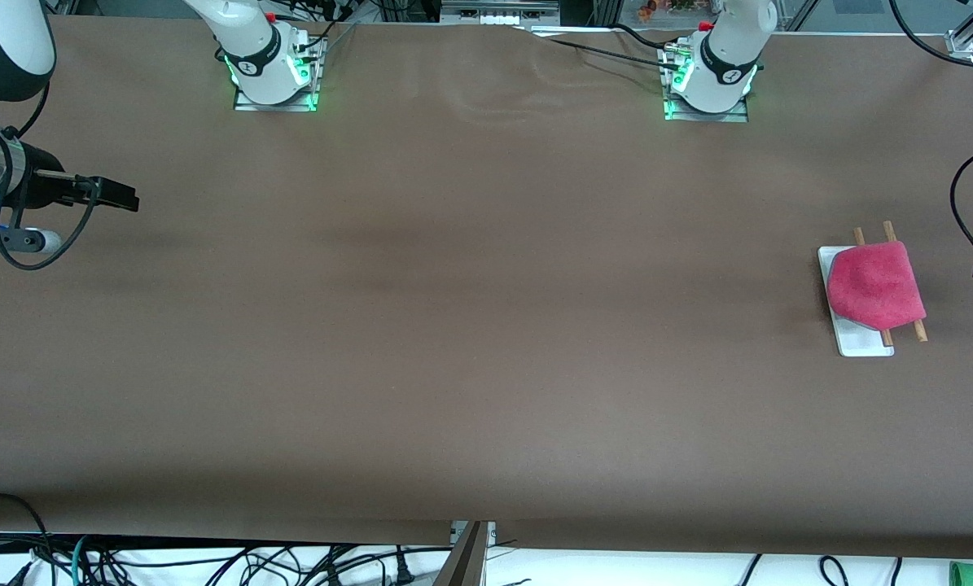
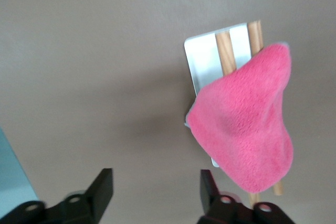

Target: Pass towel and hang on rack

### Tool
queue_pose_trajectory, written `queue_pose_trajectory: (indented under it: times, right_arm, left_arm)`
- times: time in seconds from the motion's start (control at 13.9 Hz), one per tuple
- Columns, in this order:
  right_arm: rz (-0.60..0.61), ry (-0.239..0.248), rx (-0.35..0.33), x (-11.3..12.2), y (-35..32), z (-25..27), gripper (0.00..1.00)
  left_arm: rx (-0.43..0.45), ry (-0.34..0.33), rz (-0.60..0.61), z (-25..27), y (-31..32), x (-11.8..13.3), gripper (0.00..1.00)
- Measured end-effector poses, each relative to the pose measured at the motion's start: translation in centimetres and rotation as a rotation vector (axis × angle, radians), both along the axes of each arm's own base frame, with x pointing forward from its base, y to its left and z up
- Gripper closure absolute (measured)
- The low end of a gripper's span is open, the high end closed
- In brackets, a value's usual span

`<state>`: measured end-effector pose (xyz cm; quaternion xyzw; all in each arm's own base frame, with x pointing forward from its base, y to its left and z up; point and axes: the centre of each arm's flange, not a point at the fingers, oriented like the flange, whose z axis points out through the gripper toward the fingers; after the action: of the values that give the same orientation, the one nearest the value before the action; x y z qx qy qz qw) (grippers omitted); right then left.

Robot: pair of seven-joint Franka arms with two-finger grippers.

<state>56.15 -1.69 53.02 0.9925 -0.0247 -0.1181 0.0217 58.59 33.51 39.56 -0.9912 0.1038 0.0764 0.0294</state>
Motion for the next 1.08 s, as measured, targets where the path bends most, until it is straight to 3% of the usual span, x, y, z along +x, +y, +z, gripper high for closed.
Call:
queue_pose_trajectory:
  times: [0.14,0.29,0.43,0.87,1.08]
  right_arm:
    - [0.008,-0.004,-0.001,0.0,0.1,0.1,0.00]
    - [0.010,-0.009,-0.001,0.0,0.1,0.3,0.00]
    - [0.012,-0.022,-0.001,0.2,0.2,1.1,0.00]
    - [-0.011,-0.043,-0.003,0.3,-1.0,2.6,0.00]
    - [-0.032,-0.064,-0.001,0.4,-2.4,3.6,0.00]
  left_arm:
    - [-0.021,-0.104,0.016,4.8,-2.5,0.9,0.01]
    - [-0.042,-0.168,0.052,9.9,-7.7,1.4,0.00]
    - [-0.068,-0.173,0.100,12.3,-14.1,1.0,0.00]
    - [-0.093,-0.143,0.166,13.3,-28.8,0.8,0.00]
    - [-0.095,-0.114,0.138,14.4,-33.8,-1.3,0.00]
